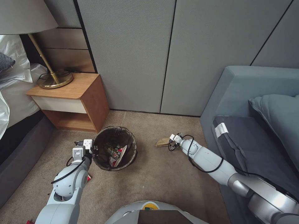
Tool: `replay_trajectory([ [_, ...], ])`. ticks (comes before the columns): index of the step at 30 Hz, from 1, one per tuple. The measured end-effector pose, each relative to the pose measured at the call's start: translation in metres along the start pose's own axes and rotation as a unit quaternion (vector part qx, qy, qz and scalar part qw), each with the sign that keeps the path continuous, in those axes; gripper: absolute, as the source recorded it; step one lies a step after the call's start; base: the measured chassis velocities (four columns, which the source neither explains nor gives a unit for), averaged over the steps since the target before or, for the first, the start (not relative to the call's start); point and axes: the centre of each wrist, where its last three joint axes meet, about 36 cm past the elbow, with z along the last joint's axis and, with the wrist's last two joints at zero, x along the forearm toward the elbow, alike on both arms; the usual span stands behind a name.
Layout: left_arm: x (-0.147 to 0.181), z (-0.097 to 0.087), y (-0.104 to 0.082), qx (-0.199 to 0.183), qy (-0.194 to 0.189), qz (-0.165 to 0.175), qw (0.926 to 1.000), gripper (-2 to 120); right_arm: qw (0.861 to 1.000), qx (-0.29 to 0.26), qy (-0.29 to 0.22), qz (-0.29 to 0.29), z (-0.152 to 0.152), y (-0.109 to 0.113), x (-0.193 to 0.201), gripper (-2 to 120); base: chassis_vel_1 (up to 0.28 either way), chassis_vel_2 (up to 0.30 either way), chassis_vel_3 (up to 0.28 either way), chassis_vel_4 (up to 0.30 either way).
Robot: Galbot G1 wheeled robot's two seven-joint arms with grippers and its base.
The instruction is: Pick up the trash bin, then pick up the garbage from the floor and place it into the trash bin.
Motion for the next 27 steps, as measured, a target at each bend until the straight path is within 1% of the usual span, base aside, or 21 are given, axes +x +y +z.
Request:
replay_trajectory([
  [2,0.000,0.000,0.000,0.000,0.000,0.001,1.0000,3,1.000,0.005,-0.006,-0.009,-0.007,0.012,-0.008,100,0.000,0.000,0.000,0.000],
  [3,0.000,0.000,0.000,0.000,0.000,0.001,1.0000,3,1.000,0.005,-0.006,-0.009,-0.007,0.012,-0.008,100,0.000,0.000,0.000,0.000],
  [5,0.000,0.000,0.001,-0.001,0.000,-0.001,1.0000,3,1.000,0.007,-0.013,-0.015,-0.018,0.020,-0.014,100,0.000,0.000,0.000,0.000],
  [8,0.000,0.000,0.003,-0.002,0.000,-0.003,1.0000,3,1.000,0.009,-0.017,-0.015,-0.024,0.020,-0.015,99,0.000,0.000,0.000,0.000],
  [9,0.000,0.000,0.003,-0.002,0.000,-0.003,1.0000,3,1.000,0.012,-0.018,-0.014,-0.027,0.019,-0.016,95,0.000,0.000,0.000,0.000],
  [10,0.000,0.000,0.003,-0.002,0.000,-0.003,1.0000,3,1.000,0.012,-0.018,-0.014,-0.027,0.019,-0.016,95,0.000,0.000,0.000,0.000],
  [12,0.000,0.000,0.002,0.000,0.000,0.000,1.0000,3,1.000,0.016,-0.020,-0.013,-0.031,0.017,-0.017,84,0.000,0.000,0.000,0.000],
  [13,0.000,0.000,0.001,0.000,0.000,0.001,1.0000,3,1.000,0.017,-0.021,-0.012,-0.033,0.017,-0.017,82,0.000,0.000,0.000,0.000],
  [14,0.000,0.000,0.001,0.000,0.000,0.001,1.0000,3,1.000,0.017,-0.021,-0.012,-0.033,0.017,-0.017,82,0.000,0.000,0.000,0.000],
  [15,0.000,0.000,0.000,0.001,0.000,0.002,1.0000,3,1.000,0.017,-0.022,-0.011,-0.034,0.016,-0.017,75,0.000,0.000,0.000,0.000],
  [16,0.000,0.000,0.000,0.001,0.000,0.003,1.0000,3,1.000,0.017,-0.023,-0.011,-0.035,0.015,-0.017,71,0.000,0.000,0.000,0.000],
  [17,0.000,0.000,0.000,0.001,-0.001,0.003,1.0000,3,1.000,0.017,-0.023,-0.010,-0.035,0.015,-0.018,68,0.000,0.000,0.000,0.000],
  [18,0.000,0.000,0.000,0.001,-0.001,0.003,1.0000,3,1.000,0.017,-0.023,-0.010,-0.035,0.015,-0.018,68,0.000,0.000,0.000,0.000],
  [21,0.000,-0.001,0.000,-0.001,-0.001,0.003,1.0000,3,1.000,0.016,-0.021,-0.012,-0.035,0.014,-0.018,51,0.000,0.000,0.000,0.000],
  [22,0.000,-0.001,0.000,-0.001,-0.001,0.003,1.0000,3,1.000,0.016,-0.021,-0.012,-0.035,0.014,-0.018,51,0.000,0.000,0.000,0.000],
  [24,0.000,-0.001,0.000,-0.002,-0.001,0.003,1.0000,3,1.000,0.016,-0.020,-0.013,-0.034,0.014,-0.018,39,0.000,0.000,0.000,0.000],
  [25,0.000,-0.001,0.000,-0.002,-0.001,0.003,1.0000,3,1.000,0.016,-0.020,-0.013,-0.034,0.014,-0.018,39,0.000,0.000,0.000,0.000],
  [27,0.000,-0.001,0.000,-0.002,-0.001,0.003,1.0000,3,1.000,0.016,-0.021,-0.014,-0.033,0.015,-0.018,31,0.000,0.000,0.000,0.000],
])
